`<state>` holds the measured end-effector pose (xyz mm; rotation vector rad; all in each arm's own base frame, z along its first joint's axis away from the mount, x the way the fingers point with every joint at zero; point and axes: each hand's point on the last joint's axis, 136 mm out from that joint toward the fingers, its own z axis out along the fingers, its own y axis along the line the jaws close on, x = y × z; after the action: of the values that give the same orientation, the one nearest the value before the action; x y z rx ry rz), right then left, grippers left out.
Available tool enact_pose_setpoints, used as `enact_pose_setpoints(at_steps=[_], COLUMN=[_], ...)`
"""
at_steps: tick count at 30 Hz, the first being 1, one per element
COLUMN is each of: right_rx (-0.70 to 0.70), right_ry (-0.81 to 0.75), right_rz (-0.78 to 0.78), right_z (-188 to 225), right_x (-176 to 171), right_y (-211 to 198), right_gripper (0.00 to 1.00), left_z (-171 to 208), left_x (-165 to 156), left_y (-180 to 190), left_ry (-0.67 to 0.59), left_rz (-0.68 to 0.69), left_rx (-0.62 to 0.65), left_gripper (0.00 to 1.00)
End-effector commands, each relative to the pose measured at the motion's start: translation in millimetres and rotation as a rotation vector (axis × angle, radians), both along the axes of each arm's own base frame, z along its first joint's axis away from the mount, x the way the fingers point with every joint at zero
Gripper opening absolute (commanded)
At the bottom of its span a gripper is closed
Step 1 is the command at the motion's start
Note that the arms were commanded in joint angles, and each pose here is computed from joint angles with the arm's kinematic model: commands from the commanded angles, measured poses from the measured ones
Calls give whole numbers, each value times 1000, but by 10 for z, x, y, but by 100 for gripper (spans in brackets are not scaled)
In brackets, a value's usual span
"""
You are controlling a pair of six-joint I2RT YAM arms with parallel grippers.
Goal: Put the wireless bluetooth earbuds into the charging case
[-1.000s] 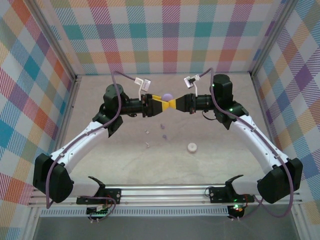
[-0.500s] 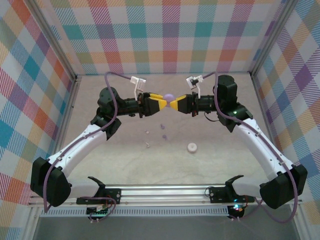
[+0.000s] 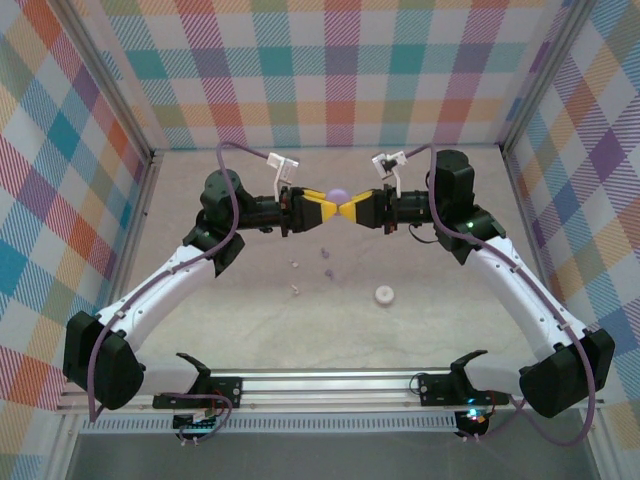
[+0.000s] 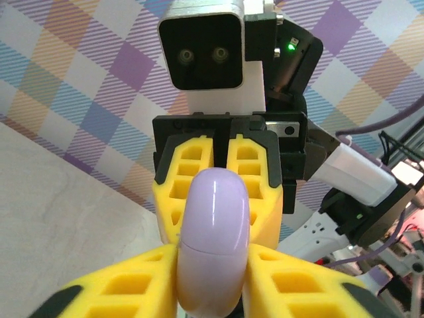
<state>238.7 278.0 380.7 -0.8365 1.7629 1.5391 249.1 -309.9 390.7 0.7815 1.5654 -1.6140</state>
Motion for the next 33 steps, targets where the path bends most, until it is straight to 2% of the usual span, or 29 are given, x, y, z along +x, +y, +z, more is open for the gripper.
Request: enact_pose_setpoints(at_steps=[1, 3, 6, 8, 12, 16, 18, 21, 24, 27, 30, 33], right_rx=[13, 12, 4, -4, -27, -72, -84, -83, -130, -233, -252, -246], right_ry=[-39, -38, -31, -27, -47, -85, -95, -96, -102, -117, -111, -170], right_rz=[33, 36, 33, 26, -10, -30, -20, 18, 56, 92, 125, 152], right_z=[67, 66, 35, 23, 70, 143, 170, 192, 80, -163, -295, -354], right_x=[-29, -34, -24, -13, -22, -83, -123, -189, -268, -355, -400, -442], right_y=[26, 27, 28, 25, -22, -94, -109, -95, -31, 53, 65, 84], right_gripper=[7, 9, 14, 34, 60, 69, 71, 73, 72, 70, 65, 54], left_z=[157, 143, 148, 144, 52, -100, -209, -372, -593, -721, -833, -936], left_x=[-74, -71, -83, -83, -76, -117, -175, -377, -387, -351, -299, -373], left_y=[-2, 12, 40, 63, 120, 187, 199, 162, 148, 177, 268, 279], left_ry=[-57, -61, -78, -88, -112, -175, -222, -327, -323, -349, -382, -390], left_rz=[-13, 1, 20, 42, 92, 127, 111, 11, 7, 58, 163, 131], left_rx=[-9, -1, -1, 3, 46, 84, 103, 152, 254, 231, 190, 210], left_gripper=[19, 10, 3, 0, 0, 0, 0, 0, 0, 0, 0, 0])
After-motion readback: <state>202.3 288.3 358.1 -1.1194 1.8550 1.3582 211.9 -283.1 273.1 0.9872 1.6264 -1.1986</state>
